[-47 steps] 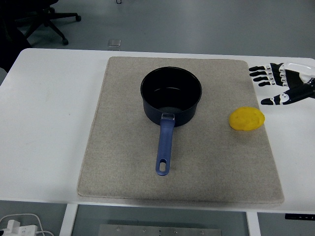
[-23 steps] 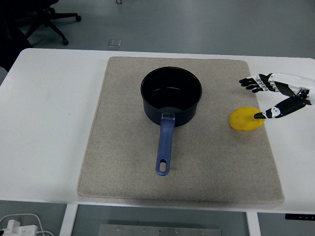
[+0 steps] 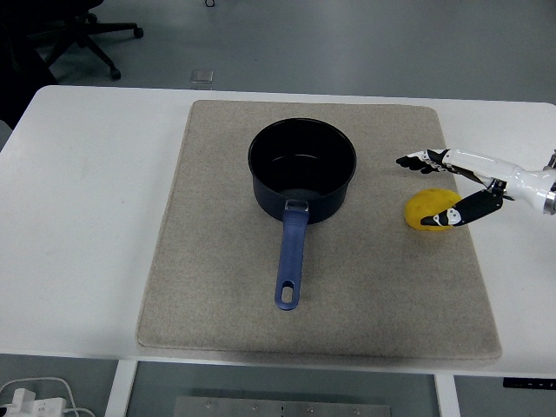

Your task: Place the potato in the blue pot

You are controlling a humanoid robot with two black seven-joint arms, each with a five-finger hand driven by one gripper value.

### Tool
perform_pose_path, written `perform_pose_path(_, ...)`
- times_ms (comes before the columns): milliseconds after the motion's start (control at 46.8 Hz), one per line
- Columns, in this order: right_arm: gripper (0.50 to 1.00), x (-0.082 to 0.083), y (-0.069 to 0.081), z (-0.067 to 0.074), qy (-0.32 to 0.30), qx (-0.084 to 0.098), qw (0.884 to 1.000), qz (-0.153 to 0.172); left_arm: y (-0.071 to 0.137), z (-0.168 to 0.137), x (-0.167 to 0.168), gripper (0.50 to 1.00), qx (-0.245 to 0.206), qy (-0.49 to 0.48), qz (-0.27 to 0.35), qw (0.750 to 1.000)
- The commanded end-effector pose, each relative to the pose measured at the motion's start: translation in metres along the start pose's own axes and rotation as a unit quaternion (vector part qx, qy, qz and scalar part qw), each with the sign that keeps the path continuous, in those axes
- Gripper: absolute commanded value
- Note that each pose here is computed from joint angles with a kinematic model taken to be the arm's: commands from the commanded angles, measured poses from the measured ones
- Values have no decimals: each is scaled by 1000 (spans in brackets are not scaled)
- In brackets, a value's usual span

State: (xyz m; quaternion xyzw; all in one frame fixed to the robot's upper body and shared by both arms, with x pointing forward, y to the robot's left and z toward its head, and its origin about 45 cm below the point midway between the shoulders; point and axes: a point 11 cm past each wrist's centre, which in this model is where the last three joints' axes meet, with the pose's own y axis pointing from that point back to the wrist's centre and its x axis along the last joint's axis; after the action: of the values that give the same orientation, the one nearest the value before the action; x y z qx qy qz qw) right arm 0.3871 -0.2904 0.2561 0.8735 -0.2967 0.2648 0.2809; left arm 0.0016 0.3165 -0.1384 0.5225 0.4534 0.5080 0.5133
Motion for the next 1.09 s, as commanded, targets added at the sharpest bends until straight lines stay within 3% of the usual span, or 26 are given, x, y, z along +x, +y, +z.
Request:
perform_pose_path(0, 928, -3, -4, 3, -2, -1, 1000, 7, 0, 0, 0, 996, -1, 0, 0, 1000)
perform_pose_path(491, 928, -15, -13, 19, -12, -8, 1000, 12, 0, -1, 0, 996, 0, 1, 0, 1000)
perform_pose_path(620, 928, -11, -11, 26, 4, -18, 1000, 19, 0, -1, 0, 996, 0, 1, 0, 1000)
perform_pose_path(1068, 928, -9, -2, 42, 17, -24, 999, 23, 0, -1, 2, 996, 0, 1, 3, 1000)
